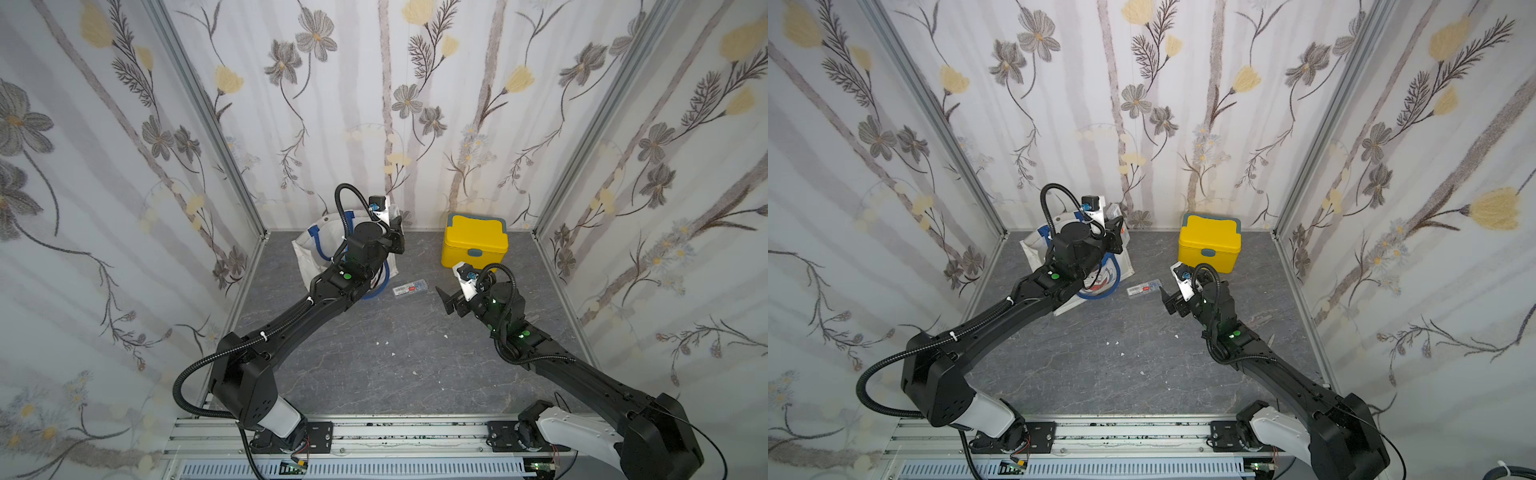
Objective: Put the compass set into the canvas bag
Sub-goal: Place the compass set in the canvas bag.
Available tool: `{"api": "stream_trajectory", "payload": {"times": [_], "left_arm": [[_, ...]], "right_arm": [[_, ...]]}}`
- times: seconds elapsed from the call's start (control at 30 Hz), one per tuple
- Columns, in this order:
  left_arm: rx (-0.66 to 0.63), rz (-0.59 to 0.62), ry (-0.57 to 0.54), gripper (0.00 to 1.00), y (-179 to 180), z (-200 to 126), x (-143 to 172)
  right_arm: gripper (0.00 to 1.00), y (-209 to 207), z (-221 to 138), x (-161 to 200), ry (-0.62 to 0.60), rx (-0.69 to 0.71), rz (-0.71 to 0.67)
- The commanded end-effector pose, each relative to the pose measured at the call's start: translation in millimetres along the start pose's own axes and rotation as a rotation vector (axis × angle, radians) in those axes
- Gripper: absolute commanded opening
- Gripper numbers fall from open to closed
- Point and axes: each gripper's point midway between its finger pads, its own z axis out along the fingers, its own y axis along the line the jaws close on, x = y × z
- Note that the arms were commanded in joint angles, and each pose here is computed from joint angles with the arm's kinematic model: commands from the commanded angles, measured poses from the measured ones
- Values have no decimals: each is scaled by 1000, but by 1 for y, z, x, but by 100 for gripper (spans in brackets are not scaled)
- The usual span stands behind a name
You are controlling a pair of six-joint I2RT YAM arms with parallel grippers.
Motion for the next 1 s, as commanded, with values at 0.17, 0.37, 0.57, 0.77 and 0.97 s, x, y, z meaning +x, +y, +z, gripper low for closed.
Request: {"api": "stream_trajectory", "payload": {"times": [0.17, 0.37, 0.57, 0.77, 0.97], "left_arm": [[-355, 237, 187, 9, 93, 6, 36], [-444, 334, 326, 9, 125, 19, 82], [-501, 376, 439, 9, 142, 30, 123], [-512, 391, 518, 16, 146, 37, 153], [-486, 366, 522, 25, 142, 40, 157]], "right_arm": [[100, 4, 9, 16, 57, -13, 16], [100, 4, 9, 17, 45, -15, 20], [100, 5, 9, 23, 56, -10, 21], [99, 5, 7, 24, 49, -9, 18], [100, 4, 8, 22, 36, -7, 15]]}}
